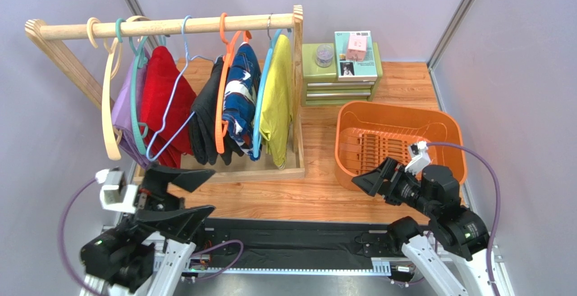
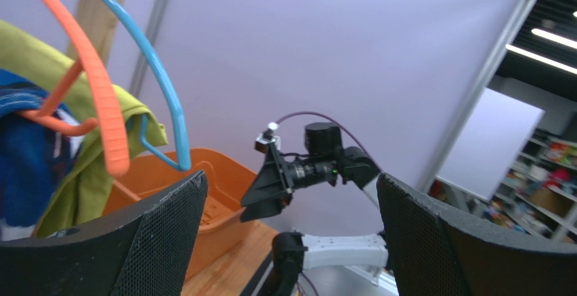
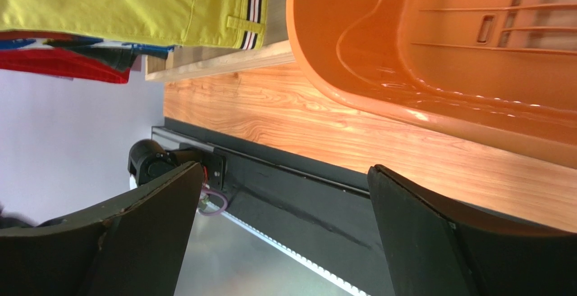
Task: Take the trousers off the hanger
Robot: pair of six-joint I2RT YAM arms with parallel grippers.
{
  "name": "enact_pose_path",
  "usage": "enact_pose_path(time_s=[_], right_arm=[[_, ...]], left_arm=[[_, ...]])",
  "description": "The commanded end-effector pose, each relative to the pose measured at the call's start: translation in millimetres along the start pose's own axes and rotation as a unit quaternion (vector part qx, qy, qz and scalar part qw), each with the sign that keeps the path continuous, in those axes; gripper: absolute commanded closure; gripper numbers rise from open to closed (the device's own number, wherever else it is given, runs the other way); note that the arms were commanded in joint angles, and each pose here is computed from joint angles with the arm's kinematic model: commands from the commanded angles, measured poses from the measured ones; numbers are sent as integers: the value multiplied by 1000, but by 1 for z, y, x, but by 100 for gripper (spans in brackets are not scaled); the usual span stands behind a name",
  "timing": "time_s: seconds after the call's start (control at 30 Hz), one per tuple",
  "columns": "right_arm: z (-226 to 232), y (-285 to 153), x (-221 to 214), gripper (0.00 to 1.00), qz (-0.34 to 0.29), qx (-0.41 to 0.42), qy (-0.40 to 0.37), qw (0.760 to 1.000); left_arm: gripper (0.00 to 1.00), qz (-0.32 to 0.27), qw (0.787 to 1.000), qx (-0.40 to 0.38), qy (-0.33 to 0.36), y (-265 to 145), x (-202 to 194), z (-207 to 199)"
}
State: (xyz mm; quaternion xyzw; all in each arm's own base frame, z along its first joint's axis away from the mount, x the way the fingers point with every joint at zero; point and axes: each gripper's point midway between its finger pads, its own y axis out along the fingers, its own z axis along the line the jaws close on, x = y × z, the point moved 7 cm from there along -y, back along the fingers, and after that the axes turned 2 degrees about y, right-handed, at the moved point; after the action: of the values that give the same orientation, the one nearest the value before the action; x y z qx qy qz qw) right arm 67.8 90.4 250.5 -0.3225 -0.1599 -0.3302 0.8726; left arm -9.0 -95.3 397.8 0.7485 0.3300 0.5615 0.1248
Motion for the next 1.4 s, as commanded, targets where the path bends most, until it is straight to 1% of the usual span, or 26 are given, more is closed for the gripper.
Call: enact_pose_path(time_s=[0.0,0.07,0.1,0.17,0.2,0.23,0.27,0.3,0.37,0.4,0.43,0.47,0.5,0.57,0.63,0.7,0.73,0.77,0.8,0.83,0.87,0.9,1.0,1.1,1.23,1.37], right_arm=[[8,-18,20,0,-49,-57,5,997],[16,-24,28,0,-64,-59,17,996],[18,-24,32,0,-75,-64,31,995],[23,-27,36,0,-83,-60,32,994],[31,-31,39,0,-85,-44,24,995],[33,-31,41,0,-79,-38,0,996],[37,-31,42,0,-76,-32,-8,997],[43,-36,43,0,-73,-16,-19,997],[48,-38,44,0,-70,12,-56,996],[53,-37,45,0,-72,36,-67,994],[55,-36,46,0,-72,44,-75,994],[58,-35,47,0,-69,54,-83,993],[66,-34,46,0,-55,81,-92,991],[73,-27,50,0,-30,88,-92,991],[84,-21,55,1,0,98,-91,991],[92,-18,56,2,31,112,-94,989],[93,-10,58,5,54,105,-91,989],[102,-14,63,6,59,109,-99,987],[96,-3,64,6,97,72,-93,988],[96,-2,66,6,111,56,-95,988],[101,-4,71,4,113,48,-97,988],[97,-3,70,0,132,19,-87,987],[99,8,75,0,166,-11,-55,985],[101,12,74,0,187,-19,-31,982],[104,18,65,1,237,0,16,971],[102,18,62,1,243,6,13,970]], left_arm=[[1,17,982,186,35,-50,-10,-8],[1,14,981,188,51,-52,-4,-15],[1,15,980,192,48,-52,-1,-21],[1,4,977,209,38,-54,7,-30],[1,24,971,239,23,-56,4,-25],[1,33,968,247,28,-57,5,-26],[1,35,969,239,46,-61,12,-42],[1,80,959,270,44,-59,10,-32],[1,86,950,294,55,-65,19,-44],[1,97,948,296,61,-60,24,-42],[1,109,953,275,62,-55,25,-46],[1,107,959,254,71,-50,30,-52],[1,116,960,244,70,-43,33,-50],[1,122,966,218,69,-33,40,-57],[1,155,966,201,43,-15,44,-51],[1,173,966,190,16,7,54,-44],[4,185,967,176,5,14,57,-44],[12,188,967,169,1,29,67,-40],[24,192,968,165,-1,36,71,-38],[25,196,968,156,-4,42,76,-39],[25,199,968,154,-8,55,84,-34],[25,200,967,154,-17,61,87,-32],[25,207,962,169,-55,83,93,-12],[24,205,958,186,-81,102,97,10],[25,201,956,199,-75,124,107,33],[25,197,958,204,-45,147,119,55]])
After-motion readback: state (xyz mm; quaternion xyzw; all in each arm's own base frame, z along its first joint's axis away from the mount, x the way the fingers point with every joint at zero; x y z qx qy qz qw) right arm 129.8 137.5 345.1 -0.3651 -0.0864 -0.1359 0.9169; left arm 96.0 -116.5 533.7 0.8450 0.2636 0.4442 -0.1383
